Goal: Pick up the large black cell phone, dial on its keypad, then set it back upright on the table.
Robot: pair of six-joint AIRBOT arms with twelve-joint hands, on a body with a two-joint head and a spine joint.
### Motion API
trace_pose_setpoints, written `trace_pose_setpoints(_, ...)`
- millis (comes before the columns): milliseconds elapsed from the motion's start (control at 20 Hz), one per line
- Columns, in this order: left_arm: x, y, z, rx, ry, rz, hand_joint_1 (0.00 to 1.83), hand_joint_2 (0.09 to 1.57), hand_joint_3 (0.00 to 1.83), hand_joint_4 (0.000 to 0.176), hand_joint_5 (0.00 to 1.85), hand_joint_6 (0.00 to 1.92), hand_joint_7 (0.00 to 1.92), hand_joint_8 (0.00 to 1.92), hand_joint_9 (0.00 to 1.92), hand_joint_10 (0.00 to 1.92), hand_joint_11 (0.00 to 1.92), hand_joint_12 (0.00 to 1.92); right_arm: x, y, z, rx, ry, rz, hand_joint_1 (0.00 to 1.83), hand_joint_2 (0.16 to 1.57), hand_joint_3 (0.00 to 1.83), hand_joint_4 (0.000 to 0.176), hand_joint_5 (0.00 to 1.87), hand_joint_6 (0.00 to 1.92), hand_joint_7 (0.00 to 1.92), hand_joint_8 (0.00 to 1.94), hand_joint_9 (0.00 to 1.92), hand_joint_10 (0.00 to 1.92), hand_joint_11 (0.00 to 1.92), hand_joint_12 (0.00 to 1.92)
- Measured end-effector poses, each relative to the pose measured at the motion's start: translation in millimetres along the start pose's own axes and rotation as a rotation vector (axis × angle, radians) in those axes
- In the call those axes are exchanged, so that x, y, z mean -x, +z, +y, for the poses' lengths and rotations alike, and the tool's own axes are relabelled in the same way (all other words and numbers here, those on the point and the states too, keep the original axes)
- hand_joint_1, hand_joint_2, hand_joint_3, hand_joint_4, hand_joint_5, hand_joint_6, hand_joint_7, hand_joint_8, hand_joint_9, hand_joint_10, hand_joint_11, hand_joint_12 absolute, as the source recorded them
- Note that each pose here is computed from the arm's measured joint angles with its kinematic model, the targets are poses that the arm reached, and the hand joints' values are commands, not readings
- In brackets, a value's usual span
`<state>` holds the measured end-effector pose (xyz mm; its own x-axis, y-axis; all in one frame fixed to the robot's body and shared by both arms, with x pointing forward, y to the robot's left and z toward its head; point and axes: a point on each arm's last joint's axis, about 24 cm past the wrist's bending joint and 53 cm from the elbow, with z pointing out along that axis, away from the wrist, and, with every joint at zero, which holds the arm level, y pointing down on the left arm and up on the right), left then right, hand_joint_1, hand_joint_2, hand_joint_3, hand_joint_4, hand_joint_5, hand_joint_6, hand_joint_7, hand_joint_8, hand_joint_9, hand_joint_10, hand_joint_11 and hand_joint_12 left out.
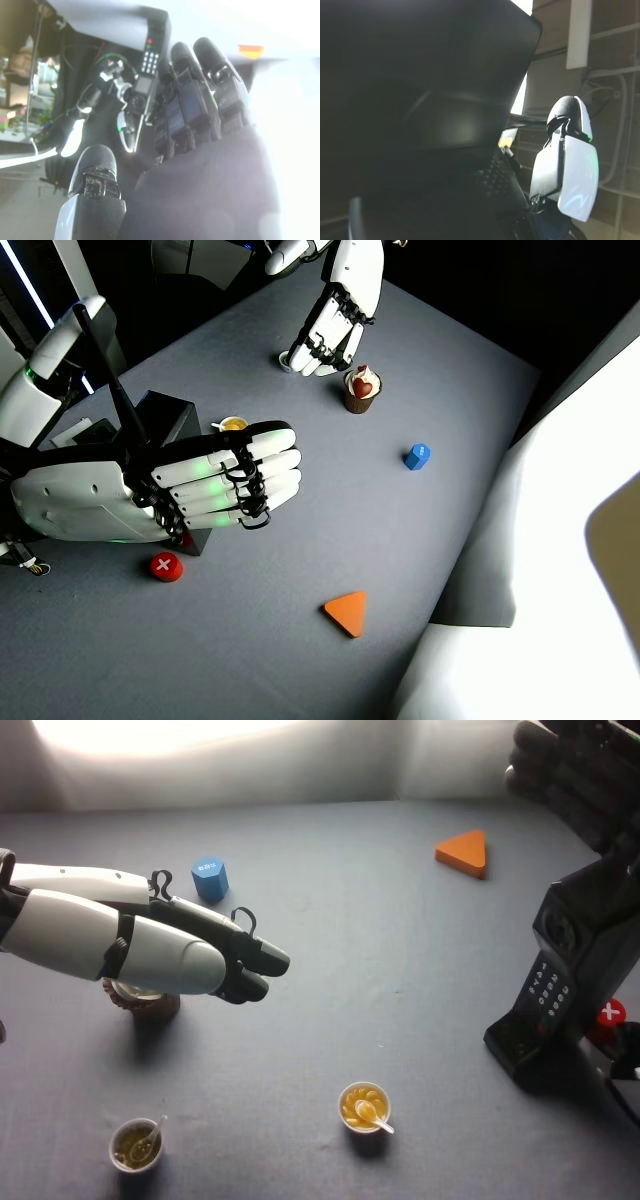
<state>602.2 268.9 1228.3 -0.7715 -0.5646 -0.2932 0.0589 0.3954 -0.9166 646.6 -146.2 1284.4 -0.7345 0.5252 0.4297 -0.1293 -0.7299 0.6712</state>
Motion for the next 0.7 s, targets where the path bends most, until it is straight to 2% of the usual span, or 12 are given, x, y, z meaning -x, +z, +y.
trace_pose_setpoints(200, 0.6, 0.0, -1.8, -0.007, -0.006, -0.002, 0.00, 1.25, 0.00, 0.000, 0.30, 0.00, 0.49, 0.00, 0.51, 0.01, 0.11, 1.04, -2.6, 4.3, 4.5, 0.011, -0.001, 0.008, 0.24, 0.95, 0.01, 0.017, 0.17, 0.00, 0.19, 0.00, 0.15, 0.00, 0.00, 0.45)
trace_pose_setpoints(450, -0.2, 0.3, -1.6, -0.006, -0.005, 0.000, 0.00, 1.25, 0.00, 0.000, 0.32, 0.01, 0.51, 0.01, 0.52, 0.01, 0.12, 1.04, -2.7, 5.9, 8.7, 0.014, -0.009, 0.011, 0.26, 0.94, 0.00, 0.024, 0.20, 0.00, 0.20, 0.00, 0.15, 0.00, 0.00, 0.49)
trace_pose_setpoints(700, 0.6, 0.3, -1.1, -0.004, -0.008, -0.003, 0.00, 1.25, 0.00, 0.000, 0.31, 0.00, 0.50, 0.00, 0.50, 0.00, 0.09, 1.03, -0.3, 5.5, 14.6, 0.015, -0.024, 0.008, 0.24, 0.96, 0.00, 0.019, 0.17, 0.00, 0.17, 0.00, 0.13, 0.00, 0.00, 0.42)
